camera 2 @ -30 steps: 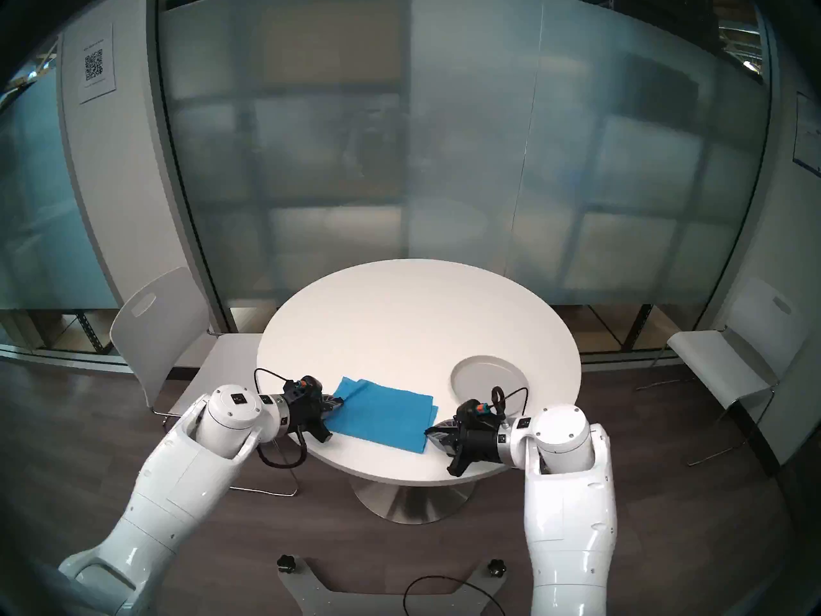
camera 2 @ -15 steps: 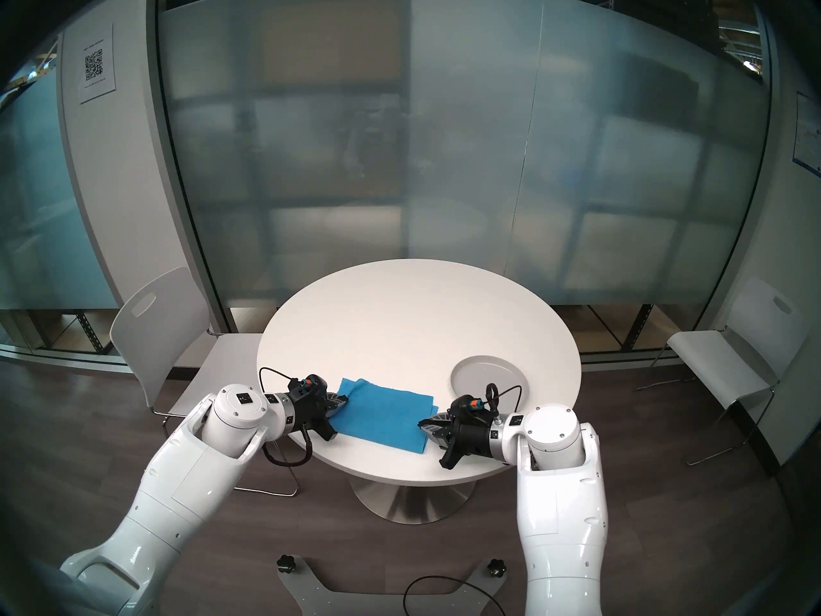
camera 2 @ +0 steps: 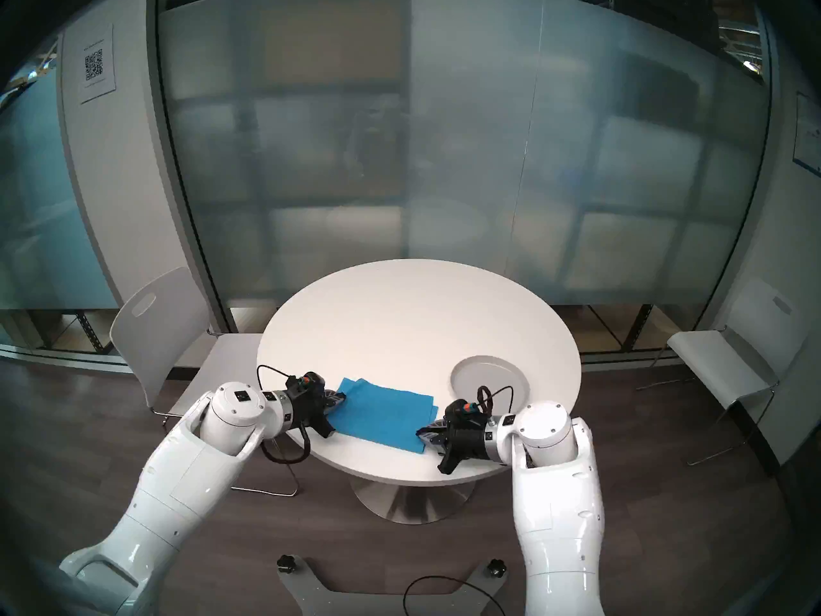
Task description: Fold the napkin in half twice and place it beside the plate
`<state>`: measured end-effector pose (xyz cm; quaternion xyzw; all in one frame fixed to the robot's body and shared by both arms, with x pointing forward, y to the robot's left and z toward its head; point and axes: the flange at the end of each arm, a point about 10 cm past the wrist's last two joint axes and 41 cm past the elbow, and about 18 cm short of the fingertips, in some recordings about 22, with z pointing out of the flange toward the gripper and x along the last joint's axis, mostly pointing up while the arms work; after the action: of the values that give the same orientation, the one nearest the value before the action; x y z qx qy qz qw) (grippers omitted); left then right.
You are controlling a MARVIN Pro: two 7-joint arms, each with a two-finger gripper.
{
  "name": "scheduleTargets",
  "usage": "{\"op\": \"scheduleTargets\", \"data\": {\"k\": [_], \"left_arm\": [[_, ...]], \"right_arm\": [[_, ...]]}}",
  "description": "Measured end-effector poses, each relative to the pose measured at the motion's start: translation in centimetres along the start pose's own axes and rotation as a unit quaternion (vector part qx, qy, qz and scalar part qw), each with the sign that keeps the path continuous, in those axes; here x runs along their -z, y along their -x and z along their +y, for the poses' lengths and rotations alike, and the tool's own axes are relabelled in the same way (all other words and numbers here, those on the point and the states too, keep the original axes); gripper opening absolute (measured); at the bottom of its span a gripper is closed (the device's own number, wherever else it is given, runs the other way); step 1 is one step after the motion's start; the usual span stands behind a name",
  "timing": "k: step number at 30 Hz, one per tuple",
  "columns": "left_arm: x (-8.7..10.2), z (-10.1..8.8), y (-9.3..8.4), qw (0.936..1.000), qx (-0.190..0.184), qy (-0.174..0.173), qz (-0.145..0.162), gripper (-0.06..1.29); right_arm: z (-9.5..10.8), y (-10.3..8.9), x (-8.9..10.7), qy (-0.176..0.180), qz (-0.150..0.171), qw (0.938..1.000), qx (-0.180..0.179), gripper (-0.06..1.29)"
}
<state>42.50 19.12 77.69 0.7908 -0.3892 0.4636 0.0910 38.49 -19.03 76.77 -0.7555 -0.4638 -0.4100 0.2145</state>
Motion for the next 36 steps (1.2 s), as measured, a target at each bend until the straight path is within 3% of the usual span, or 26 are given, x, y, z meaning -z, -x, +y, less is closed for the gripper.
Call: {"op": "scheduleTargets", "data": {"k": [19, 28, 36], "left_arm": [[0.0, -0.3, -0.1, 1.0000, -0.001, -0.003, 0.001, -0.02], [0.2, -1.5, -0.3, 0.9999, 0.001, -0.014, 0.002, -0.02], [0.9, -2.3, -0.1, 0.9997, 0.019, -0.006, -0.017, -0.02]], "right_arm": [[0.8, -0.6, -1.0, -0.002, -0.009, 0.9997, 0.024, 0.28], [0.7, -0.8, -0.9, -0.007, -0.013, 0.9997, 0.020, 0.28], [0.6, -0.8, -0.9, -0.011, -0.012, 0.9997, 0.017, 0.28]]}}
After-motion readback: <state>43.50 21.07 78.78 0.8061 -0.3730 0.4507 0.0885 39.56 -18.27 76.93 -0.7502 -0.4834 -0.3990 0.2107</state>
